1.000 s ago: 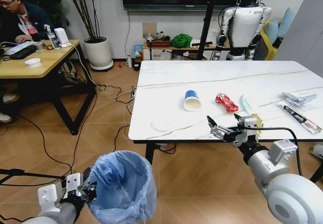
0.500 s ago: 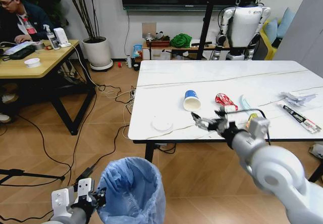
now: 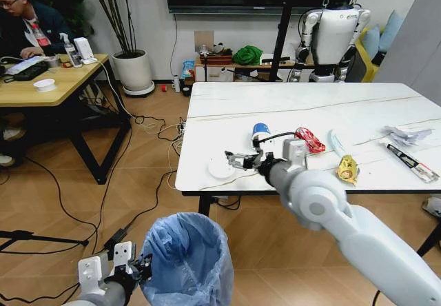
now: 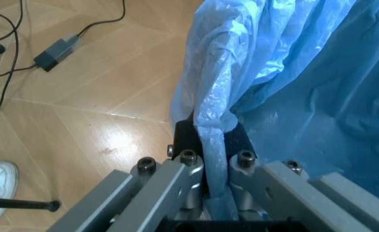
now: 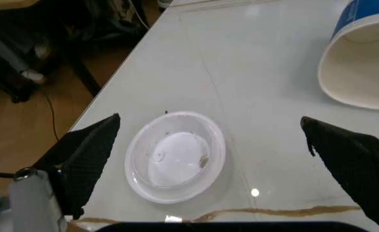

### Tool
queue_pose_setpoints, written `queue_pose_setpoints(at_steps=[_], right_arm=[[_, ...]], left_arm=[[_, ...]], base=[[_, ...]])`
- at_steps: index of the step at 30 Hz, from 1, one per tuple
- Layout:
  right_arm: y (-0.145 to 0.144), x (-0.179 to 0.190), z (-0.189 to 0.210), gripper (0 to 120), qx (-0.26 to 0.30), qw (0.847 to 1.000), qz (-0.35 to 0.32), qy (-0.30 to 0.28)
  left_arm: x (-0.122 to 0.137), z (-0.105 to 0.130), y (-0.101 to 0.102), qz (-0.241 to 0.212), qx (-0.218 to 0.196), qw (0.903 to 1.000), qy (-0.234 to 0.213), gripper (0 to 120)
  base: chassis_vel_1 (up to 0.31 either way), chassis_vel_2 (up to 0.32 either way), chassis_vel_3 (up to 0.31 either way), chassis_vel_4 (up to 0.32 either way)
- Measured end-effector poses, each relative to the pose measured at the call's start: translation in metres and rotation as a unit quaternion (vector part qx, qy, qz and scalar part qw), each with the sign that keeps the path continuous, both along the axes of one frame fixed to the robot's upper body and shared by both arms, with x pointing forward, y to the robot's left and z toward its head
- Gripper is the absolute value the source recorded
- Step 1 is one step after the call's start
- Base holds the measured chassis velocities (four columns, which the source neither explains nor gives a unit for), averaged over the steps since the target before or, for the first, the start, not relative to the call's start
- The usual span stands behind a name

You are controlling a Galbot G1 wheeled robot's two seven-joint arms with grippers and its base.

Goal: Pick up the trash bin and place the trash from the table into it.

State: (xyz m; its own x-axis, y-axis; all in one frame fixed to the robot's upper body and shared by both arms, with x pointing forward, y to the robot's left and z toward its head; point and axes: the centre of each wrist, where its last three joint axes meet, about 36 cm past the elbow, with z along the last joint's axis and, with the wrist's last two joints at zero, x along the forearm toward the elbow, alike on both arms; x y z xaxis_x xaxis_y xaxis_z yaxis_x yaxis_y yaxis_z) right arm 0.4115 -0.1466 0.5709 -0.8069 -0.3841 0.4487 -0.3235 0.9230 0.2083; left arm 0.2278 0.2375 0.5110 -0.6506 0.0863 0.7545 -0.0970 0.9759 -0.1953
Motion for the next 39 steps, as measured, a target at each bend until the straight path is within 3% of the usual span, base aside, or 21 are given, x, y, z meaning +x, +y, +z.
queue_pose_setpoints(at_steps=[7, 11, 15, 24, 28, 37, 39], right_arm=[[0.012, 0.004, -0.013, 99, -0.005, 1.0, 0.005, 0.016], [0.014, 0.007, -0.018, 89, -0.01, 1.0, 0.003, 0.016], [0.015, 0.009, -0.024, 72, -0.015, 1.0, 0.0, 0.02], [0.015, 0.009, -0.027, 74, -0.017, 1.0, 0.001, 0.024], [0.016, 0.008, -0.027, 67, -0.018, 1.0, 0.001, 0.025], [0.014, 0.006, -0.031, 34, -0.021, 0.999, -0.001, 0.03], [0.014, 0.006, -0.031, 32, -0.021, 0.999, -0.002, 0.03]], left_arm=[[0.0, 0.0, 0.0, 0.002, -0.001, 1.0, 0.001, 0], [-0.001, 0.0, 0.0, 0.005, -0.001, 1.0, 0.001, 0], [-0.001, -0.001, -0.001, 0.007, -0.002, 1.0, 0.001, 0], [-0.002, -0.001, -0.002, 0.009, -0.001, 1.0, -0.002, 0], [-0.002, -0.002, -0.002, 0.009, -0.001, 1.0, -0.002, 0], [-0.003, -0.002, -0.003, 0.009, 0.002, 1.0, -0.003, 0], [-0.003, -0.002, -0.002, 0.008, 0.001, 1.0, -0.004, 0]], base=[[0.0, 0.0, 0.0, 0.0], [0.0, 0.0, 0.0, 0.0], [0.0, 0.0, 0.0, 0.0], [0.0, 0.0, 0.0, 0.0], [0.0, 0.0, 0.0, 0.0], [0.0, 0.0, 0.0, 0.0], [0.0, 0.0, 0.0, 0.0]])
